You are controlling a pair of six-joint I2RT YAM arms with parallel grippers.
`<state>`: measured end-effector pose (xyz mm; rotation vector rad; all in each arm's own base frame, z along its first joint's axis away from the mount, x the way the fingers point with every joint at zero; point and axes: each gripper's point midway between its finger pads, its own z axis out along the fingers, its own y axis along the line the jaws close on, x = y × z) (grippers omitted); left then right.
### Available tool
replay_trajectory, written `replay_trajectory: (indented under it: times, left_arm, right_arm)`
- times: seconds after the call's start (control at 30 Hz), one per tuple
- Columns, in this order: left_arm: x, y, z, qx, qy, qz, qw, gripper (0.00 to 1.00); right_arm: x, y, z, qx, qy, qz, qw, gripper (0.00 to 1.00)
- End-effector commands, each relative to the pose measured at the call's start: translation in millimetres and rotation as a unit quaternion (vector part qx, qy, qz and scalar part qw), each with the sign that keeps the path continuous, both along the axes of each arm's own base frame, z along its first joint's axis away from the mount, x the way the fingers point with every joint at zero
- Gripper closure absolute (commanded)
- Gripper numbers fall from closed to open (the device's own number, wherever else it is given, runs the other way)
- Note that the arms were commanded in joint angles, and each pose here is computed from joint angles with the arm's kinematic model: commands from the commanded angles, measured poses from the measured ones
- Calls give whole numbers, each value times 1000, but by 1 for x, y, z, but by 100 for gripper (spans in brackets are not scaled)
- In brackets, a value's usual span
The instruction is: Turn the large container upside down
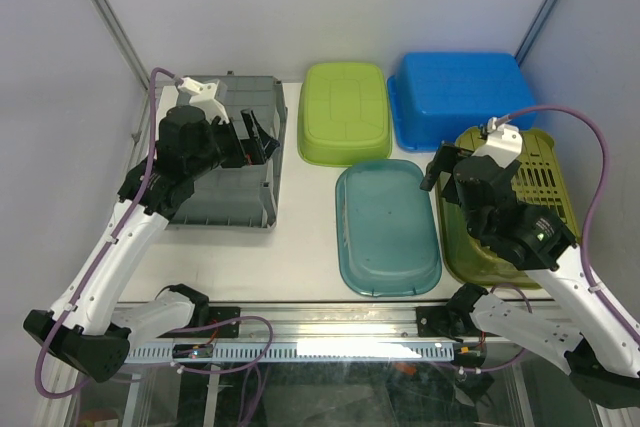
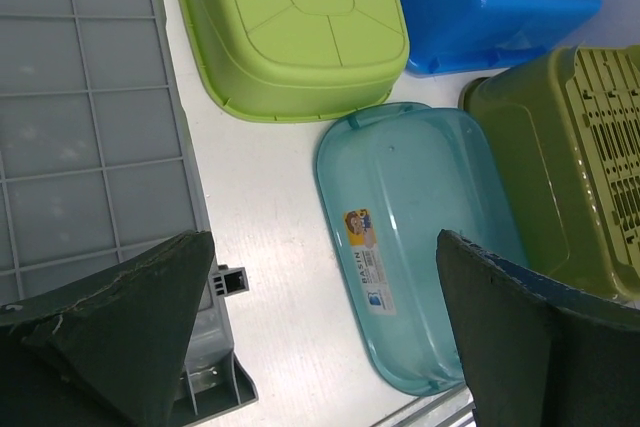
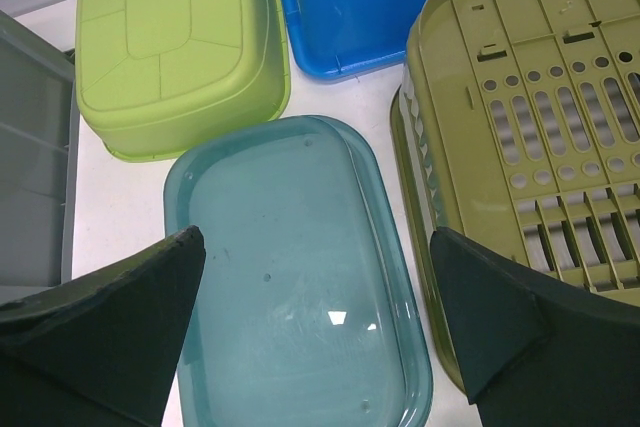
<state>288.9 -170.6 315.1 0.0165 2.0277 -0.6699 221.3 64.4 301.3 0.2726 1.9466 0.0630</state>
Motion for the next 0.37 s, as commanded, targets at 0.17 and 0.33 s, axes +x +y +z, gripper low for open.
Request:
replay_trajectory:
  times: [0.17,0.33]
  left_arm:
    - [4,3,25,-13,-48,6,999,1]
    - [4,1,25,-13,-48,3,999,1]
  right_arm:
    - [6,1,11,23,-25,-14,999,1]
    - [6,4,10,24,-23,-10,999,1]
